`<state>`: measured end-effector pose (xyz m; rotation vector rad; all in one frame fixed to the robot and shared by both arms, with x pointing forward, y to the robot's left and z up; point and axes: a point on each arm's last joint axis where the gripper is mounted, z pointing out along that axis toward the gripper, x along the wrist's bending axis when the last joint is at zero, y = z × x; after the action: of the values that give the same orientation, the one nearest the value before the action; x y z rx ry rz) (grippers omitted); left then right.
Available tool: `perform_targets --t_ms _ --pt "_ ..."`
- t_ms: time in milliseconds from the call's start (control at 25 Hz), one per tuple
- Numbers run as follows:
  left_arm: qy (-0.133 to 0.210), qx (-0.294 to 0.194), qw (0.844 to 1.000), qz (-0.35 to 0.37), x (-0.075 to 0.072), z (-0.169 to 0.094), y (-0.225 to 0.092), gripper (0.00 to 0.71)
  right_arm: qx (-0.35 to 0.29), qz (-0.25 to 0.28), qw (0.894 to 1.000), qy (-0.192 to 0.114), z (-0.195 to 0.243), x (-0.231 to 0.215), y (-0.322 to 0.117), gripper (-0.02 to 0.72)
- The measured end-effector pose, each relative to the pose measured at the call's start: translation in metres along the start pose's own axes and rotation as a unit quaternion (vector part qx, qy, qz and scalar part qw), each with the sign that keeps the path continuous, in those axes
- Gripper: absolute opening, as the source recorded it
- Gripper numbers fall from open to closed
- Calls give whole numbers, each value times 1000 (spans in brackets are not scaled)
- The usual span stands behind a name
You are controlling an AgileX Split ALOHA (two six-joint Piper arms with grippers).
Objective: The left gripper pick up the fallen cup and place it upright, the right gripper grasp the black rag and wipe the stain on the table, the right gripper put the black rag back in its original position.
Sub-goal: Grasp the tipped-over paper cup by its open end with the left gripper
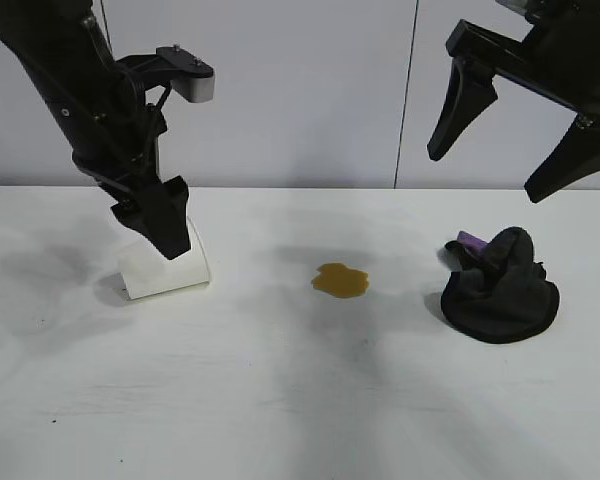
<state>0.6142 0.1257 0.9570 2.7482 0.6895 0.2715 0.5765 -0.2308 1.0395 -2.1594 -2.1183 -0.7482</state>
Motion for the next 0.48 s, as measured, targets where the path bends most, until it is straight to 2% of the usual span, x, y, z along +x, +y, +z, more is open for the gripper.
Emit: perform_targets --t_ms 280,480 --pt "12 -12 1000 4 5 -5 7 690 0 -7 1000 0 0 0 0 631" --pt "3 -5 1000 -1 5 5 5 690 0 -10 1000 0 0 0 0 631"
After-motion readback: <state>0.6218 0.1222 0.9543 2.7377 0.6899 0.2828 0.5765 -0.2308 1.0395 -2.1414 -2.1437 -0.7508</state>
